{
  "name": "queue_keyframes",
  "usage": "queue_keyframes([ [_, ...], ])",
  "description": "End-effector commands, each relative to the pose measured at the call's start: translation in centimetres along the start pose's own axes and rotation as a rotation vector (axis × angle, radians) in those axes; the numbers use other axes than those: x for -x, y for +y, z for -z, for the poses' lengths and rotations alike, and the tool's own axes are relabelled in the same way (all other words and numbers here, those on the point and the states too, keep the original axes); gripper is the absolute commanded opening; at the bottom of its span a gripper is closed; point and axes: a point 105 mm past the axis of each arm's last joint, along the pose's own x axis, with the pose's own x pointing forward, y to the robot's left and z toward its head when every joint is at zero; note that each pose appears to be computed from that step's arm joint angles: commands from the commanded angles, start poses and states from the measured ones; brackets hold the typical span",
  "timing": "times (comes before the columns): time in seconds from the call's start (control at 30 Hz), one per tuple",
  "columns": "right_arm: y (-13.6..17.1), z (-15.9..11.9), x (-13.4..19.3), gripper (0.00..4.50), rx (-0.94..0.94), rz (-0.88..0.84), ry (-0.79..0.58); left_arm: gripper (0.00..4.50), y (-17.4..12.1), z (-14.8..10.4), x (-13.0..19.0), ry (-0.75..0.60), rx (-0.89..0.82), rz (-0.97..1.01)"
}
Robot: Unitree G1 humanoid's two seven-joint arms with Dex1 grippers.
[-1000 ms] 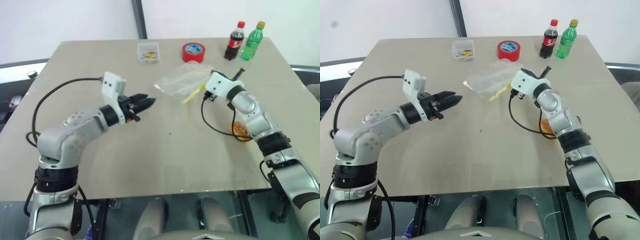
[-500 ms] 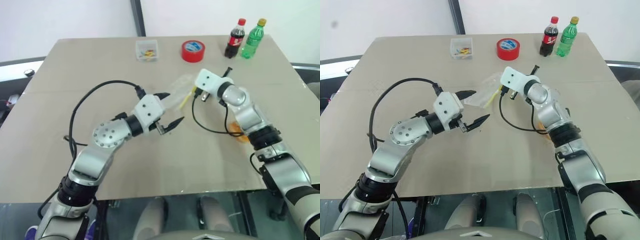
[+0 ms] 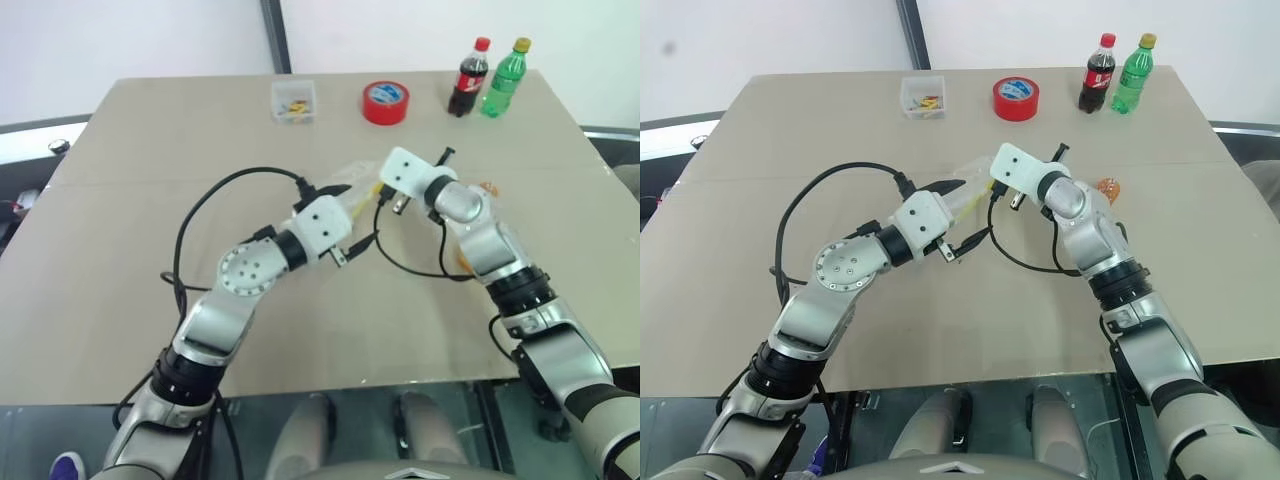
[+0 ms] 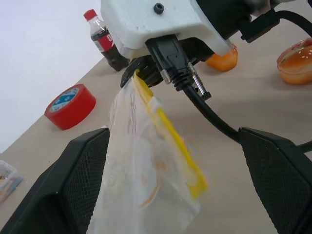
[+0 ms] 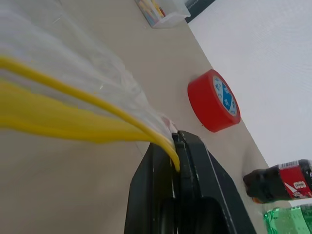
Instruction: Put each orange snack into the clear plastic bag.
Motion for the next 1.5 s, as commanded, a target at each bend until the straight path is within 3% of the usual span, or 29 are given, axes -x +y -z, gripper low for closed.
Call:
queue_keyframes([
  [0.03, -0.7, -1.1, 0.5, 0.0, -0.009, 0.042, -0.035, 3.45, -0.2, -0.2, 0.1, -0.015, -0.02, 0.017],
  [0.27, -1.0, -0.2, 0.8, 0.0, -0.018, 0.065, -0.006, 0.12, 0.4, 0.2, 0.2, -0.005, -0.025, 0.012],
  [0.43, -1.0, 0.3, 1.7, 0.0, -0.036, 0.064, 0.001, 0.05, 2.3, 1.0, 0.4, 0.006, -0.03, -0.041],
  [0.53, -0.5, 0.8, 2.8, 0.92, -0.068, 0.041, -0.006, 0.0, 3.4, 1.0, 0.8, -0.059, 0.015, -0.023],
  [0.57, -0.4, 0.9, 3.2, 1.53, -0.071, 0.042, -0.006, 0.0, 3.7, 1.1, 1.0, -0.064, 0.019, -0.015],
  [0.63, -0.3, 1.2, 3.8, 2.29, -0.092, 0.053, -0.008, 0.0, 4.4, 1.7, 1.4, -0.062, 0.022, -0.015],
  [0.77, -0.2, 1.5, 4.6, 2.29, -0.141, 0.064, -0.014, 0.0, 5.4, 2.1, 1.9, -0.083, 0.036, -0.01],
  [1.07, -0.9, 1.9, 5.2, 2.29, -0.223, 0.087, -0.015, 0.0, 4.4, 2.0, 1.8, -0.113, 0.01, 0.071],
  [1.17, -0.5, 1.6, 5.0, 2.97, -0.227, 0.083, -0.025, 0.0, 4.3, 1.6, 1.7, -0.134, 0.016, 0.071],
  [1.23, -0.2, 1.6, 4.8, 3.95, -0.218, 0.079, -0.023, 0.0, 4.4, 1.4, 1.6, -0.137, 0.011, 0.053],
  [1.27, 0.0, 1.6, 4.7, 3.59, -0.211, 0.073, -0.022, 0.0, 4.4, 1.4, 1.7, -0.138, 0.01, 0.05],
  [1.3, 0.1, 1.6, 4.7, 3.65, -0.207, 0.068, -0.022, 0.0, 4.4, 1.4, 1.7, -0.137, 0.006, 0.047],
  [1.33, 0.2, 1.6, 4.7, 3.37, -0.203, 0.064, -0.021, 0.0, 4.4, 1.4, 1.7, -0.137, 0.0, 0.043],
  [1.5, 0.0, 1.6, 4.5, 0.86, -0.163, 0.065, -0.026, 0.0, 4.4, 1.2, 1.8, -0.137, -0.004, 0.029],
])
